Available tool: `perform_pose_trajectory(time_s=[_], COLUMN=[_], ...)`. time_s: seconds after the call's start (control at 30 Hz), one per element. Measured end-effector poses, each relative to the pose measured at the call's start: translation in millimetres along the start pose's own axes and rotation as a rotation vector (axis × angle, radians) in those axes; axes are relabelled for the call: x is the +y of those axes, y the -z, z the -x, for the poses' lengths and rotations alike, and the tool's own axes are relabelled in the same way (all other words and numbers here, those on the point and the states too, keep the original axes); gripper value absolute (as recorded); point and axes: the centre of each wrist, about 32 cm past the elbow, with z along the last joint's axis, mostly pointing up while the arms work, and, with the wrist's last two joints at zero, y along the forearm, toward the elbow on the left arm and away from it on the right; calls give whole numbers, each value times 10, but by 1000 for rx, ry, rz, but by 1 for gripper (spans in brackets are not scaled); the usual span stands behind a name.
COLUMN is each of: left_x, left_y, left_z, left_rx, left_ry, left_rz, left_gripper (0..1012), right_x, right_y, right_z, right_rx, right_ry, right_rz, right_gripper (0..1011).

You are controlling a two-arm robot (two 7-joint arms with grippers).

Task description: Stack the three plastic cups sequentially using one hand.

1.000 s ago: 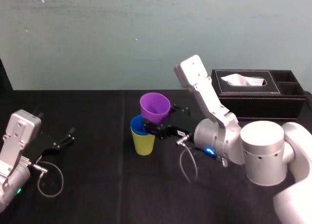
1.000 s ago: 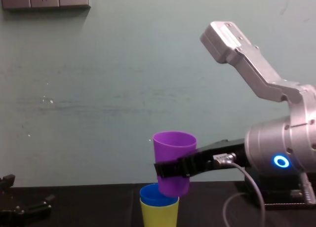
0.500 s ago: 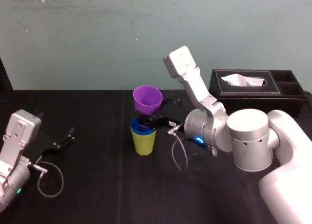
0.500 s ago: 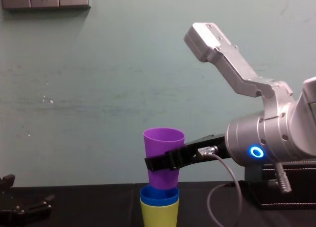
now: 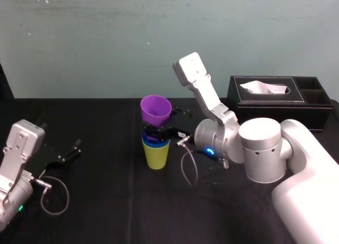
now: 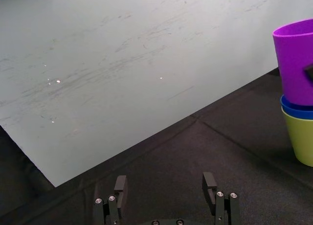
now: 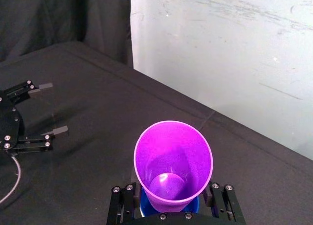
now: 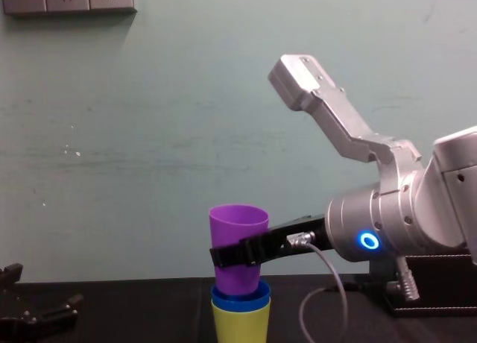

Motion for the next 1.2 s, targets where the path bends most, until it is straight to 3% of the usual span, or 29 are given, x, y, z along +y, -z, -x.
perform_pose_trajectory(time_s=[0.83,1.2], left_x=[0,0], left_y=[0,0], left_z=[0,0], left_rx=[0,0], left_ry=[0,0], left_rz=[0,0], left_gripper=[1000,1000], right_x=[108,102], right_y=[103,96], right_z=[4,3], right_rx=[12,10], right_ry=[-3,-1], right_rz=[26,24], right_gripper=[710,995])
